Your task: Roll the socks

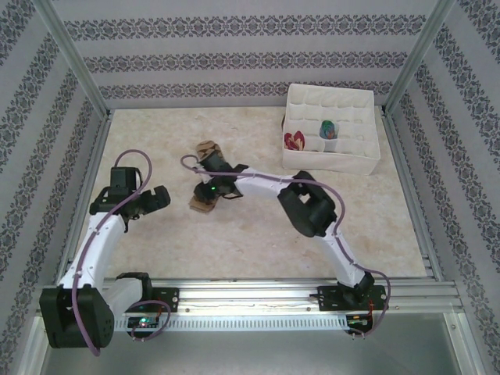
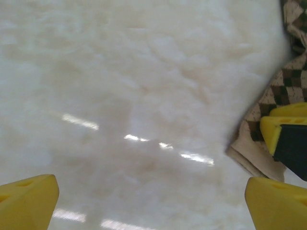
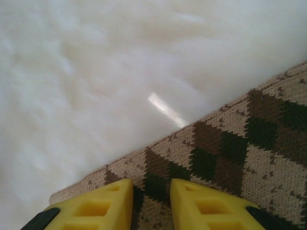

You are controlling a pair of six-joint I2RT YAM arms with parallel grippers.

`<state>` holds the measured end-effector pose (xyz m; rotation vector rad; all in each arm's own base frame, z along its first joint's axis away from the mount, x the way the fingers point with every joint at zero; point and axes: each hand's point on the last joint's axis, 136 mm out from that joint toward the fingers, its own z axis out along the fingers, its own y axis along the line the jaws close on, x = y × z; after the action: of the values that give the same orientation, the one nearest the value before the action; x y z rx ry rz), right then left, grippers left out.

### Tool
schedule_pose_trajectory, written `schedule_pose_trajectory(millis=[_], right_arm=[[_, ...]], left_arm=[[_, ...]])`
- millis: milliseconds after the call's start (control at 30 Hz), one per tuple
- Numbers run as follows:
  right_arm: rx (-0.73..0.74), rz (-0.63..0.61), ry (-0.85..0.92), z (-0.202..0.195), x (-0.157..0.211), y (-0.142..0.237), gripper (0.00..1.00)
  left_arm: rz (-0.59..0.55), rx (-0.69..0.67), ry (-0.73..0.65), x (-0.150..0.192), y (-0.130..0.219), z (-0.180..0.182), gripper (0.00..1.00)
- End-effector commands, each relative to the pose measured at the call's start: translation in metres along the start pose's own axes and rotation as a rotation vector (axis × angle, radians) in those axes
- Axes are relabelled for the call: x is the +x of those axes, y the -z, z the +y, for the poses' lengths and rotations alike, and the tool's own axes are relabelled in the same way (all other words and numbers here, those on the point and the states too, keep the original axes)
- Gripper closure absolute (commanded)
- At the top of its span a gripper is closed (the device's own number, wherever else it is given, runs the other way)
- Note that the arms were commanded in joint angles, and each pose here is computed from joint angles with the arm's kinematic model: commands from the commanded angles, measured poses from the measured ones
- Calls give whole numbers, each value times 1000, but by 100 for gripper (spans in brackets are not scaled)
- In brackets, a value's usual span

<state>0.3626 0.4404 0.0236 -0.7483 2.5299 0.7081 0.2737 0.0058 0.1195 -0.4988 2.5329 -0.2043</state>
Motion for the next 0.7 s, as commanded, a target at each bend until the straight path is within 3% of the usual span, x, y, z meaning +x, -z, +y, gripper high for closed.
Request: schedule_pose_trajectory(millis=[0, 233, 500, 667], right_arm=[[116, 108, -65, -41, 53, 12, 69], [117, 83, 36, -33, 63, 59, 60], [116, 65, 296, -18, 69, 98, 54], [118, 130, 503, 0, 93, 90, 48]], left_arm=[[11, 185, -58, -4, -14, -42, 0], [104, 176, -203, 6, -52, -88, 0], [82, 24, -164, -1, -74, -71, 1], [157, 83, -229, 17, -73, -76, 1]])
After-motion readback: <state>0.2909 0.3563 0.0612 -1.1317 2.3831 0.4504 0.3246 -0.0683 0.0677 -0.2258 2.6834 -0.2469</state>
